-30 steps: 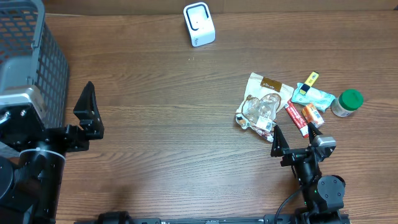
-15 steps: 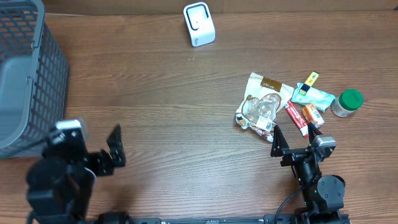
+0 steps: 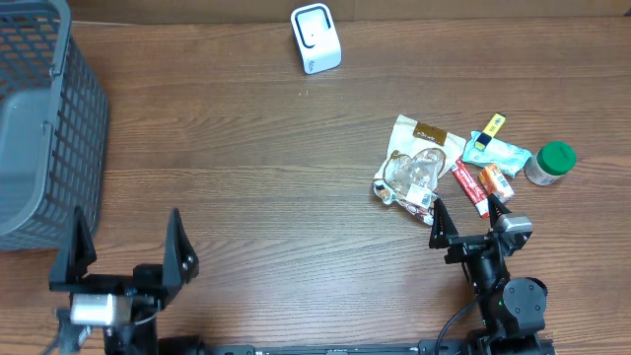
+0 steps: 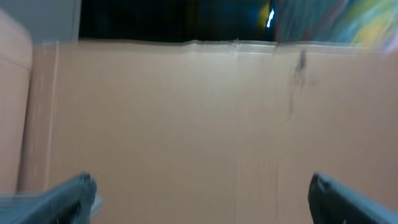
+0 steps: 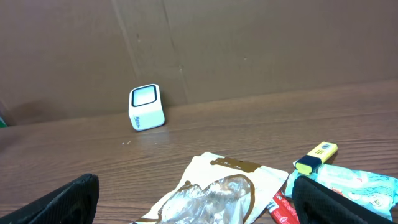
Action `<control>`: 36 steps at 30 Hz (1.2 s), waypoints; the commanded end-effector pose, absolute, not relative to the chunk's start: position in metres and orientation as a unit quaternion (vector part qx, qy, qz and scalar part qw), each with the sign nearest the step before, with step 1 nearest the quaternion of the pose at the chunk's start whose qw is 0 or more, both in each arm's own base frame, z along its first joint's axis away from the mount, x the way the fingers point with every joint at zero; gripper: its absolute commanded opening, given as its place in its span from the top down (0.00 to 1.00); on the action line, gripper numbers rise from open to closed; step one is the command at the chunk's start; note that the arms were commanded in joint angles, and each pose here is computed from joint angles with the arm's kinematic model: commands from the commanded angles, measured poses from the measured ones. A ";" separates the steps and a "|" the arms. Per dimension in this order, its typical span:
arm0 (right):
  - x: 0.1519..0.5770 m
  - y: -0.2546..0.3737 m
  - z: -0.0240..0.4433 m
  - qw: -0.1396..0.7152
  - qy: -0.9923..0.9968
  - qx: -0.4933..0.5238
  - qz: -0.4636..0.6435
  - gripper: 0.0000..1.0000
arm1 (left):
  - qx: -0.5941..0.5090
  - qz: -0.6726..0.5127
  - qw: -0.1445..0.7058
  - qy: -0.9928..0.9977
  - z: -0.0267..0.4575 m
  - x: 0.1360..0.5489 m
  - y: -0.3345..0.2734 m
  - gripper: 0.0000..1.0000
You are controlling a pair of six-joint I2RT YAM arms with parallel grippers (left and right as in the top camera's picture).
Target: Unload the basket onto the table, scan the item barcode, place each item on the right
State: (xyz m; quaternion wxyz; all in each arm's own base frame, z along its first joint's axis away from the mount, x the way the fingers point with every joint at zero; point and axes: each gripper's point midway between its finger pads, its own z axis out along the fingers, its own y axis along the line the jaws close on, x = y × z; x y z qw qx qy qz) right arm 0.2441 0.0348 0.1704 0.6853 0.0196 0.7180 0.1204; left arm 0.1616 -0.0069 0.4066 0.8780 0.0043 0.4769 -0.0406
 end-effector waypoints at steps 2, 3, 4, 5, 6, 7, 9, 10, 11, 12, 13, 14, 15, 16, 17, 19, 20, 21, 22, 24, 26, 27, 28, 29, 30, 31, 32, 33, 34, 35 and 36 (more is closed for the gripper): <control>0.244 0.034 0.169 0.688 0.715 0.022 0.119 0.00 | 0.023 -0.059 0.870 0.489 0.375 0.180 -0.015 0.00; 0.244 0.034 0.169 0.688 0.715 0.022 0.119 0.00 | 0.021 -0.060 0.864 0.500 0.364 0.187 -0.014 0.00; 0.244 0.034 0.169 0.688 0.715 0.022 0.119 0.00 | 0.020 -0.061 0.857 0.511 0.353 0.193 -0.014 0.00; 0.244 0.034 0.169 0.688 0.716 0.022 0.119 0.00 | 0.018 -0.061 0.848 0.526 0.339 0.200 -0.013 0.00; 0.244 0.034 0.169 0.688 0.715 0.022 0.119 0.00 | 0.016 -0.062 0.839 0.540 0.324 0.207 -0.013 0.00; 0.244 0.034 0.169 0.688 0.715 0.022 0.119 0.00 | 0.014 -0.063 0.831 0.553 0.310 0.214 -0.013 0.00; 0.244 0.034 0.169 0.688 0.715 0.022 0.119 0.00 | 0.011 -0.065 0.814 0.577 0.283 0.224 -0.012 0.00; 0.244 0.034 0.169 0.688 0.715 0.022 0.119 0.00 | 0.010 -0.065 0.808 0.586 0.272 0.228 -0.012 0.00; 0.244 0.034 0.169 0.688 0.715 0.022 0.119 0.00 | 0.008 -0.065 0.800 0.596 0.260 0.231 -0.011 0.00; 0.244 0.034 0.169 0.688 0.715 0.022 0.119 0.00 | 0.002 -0.062 0.794 0.604 0.251 0.234 -0.009 0.01; 0.244 0.034 0.169 0.688 0.716 0.022 0.119 0.00 | -0.005 -0.060 0.789 0.611 0.242 0.237 -0.007 0.00; 0.244 0.034 0.169 0.688 0.715 0.022 0.119 0.00 | -0.016 -0.059 0.783 0.619 0.233 0.239 -0.004 0.00; 0.244 0.034 0.169 0.688 0.715 0.022 0.119 0.00 | -0.031 -0.061 0.772 0.631 0.224 0.242 -0.001 0.00; 0.244 0.034 0.169 0.688 0.715 0.022 0.119 0.00 | -0.056 -0.060 0.757 0.648 0.213 0.244 0.006 0.00; 0.244 0.034 0.169 0.688 0.715 0.022 0.119 0.00 | -0.077 -0.061 0.745 0.660 0.204 0.245 0.010 0.00; 0.244 0.034 0.169 0.688 0.715 0.022 0.119 0.00 | -0.112 -0.059 0.716 0.687 0.183 0.246 0.018 0.00; 0.244 0.034 0.169 0.688 0.715 0.022 0.119 0.00 | -0.123 -0.055 0.698 0.703 0.170 0.246 0.021 0.00; 0.244 0.034 0.169 0.688 0.715 0.022 0.119 0.00 | -0.127 -0.050 0.680 0.720 0.158 0.245 0.022 0.00; 0.244 0.034 0.169 0.688 0.715 0.022 0.119 0.00 | -0.119 -0.043 0.679 0.723 0.157 0.245 0.022 0.00; 0.244 0.034 0.169 0.688 0.716 0.022 0.119 0.00 | -0.108 -0.033 0.679 0.725 0.156 0.245 0.021 0.00; 0.244 0.034 0.169 0.688 0.715 0.022 0.119 0.00 | -0.102 -0.030 0.680 0.725 0.157 0.245 0.021 0.00; 0.244 0.034 0.169 0.688 0.716 0.022 0.119 0.00 | -0.102 -0.031 0.680 0.725 0.157 0.245 0.021 0.00; 0.244 0.034 0.169 0.688 0.715 0.022 0.119 0.00 | -0.102 -0.030 0.680 0.725 0.157 0.245 0.021 0.00; 0.244 0.034 0.169 0.688 0.715 0.022 0.119 0.00 | -0.102 -0.030 0.680 0.725 0.157 0.245 0.021 0.00; 0.244 0.034 0.169 0.688 0.715 0.022 0.119 0.00 | -0.102 -0.030 0.680 0.725 0.157 0.245 0.021 0.00; 0.244 0.034 0.169 0.688 0.715 0.022 0.119 0.00 | -0.102 -0.030 0.680 0.725 0.157 0.245 0.021 0.00; 0.244 0.034 0.169 0.688 0.715 0.022 0.119 0.00 | -0.102 -0.030 0.680 0.725 0.157 0.245 0.021 0.00; 0.244 0.034 0.169 0.688 0.715 0.022 0.119 0.00 | -0.102 -0.030 0.680 0.726 0.157 0.245 0.021 0.00; 0.244 0.034 0.169 0.688 0.716 0.022 0.119 0.00 | -0.102 -0.030 0.680 0.726 0.157 0.245 0.021 0.00; 0.244 0.034 0.169 0.688 0.715 0.022 0.119 0.00 | -0.102 -0.030 0.680 0.726 0.157 0.245 0.021 0.00; 0.244 0.034 0.169 0.688 0.716 0.022 0.119 0.00 | -0.102 -0.030 0.680 0.726 0.157 0.245 0.021 0.00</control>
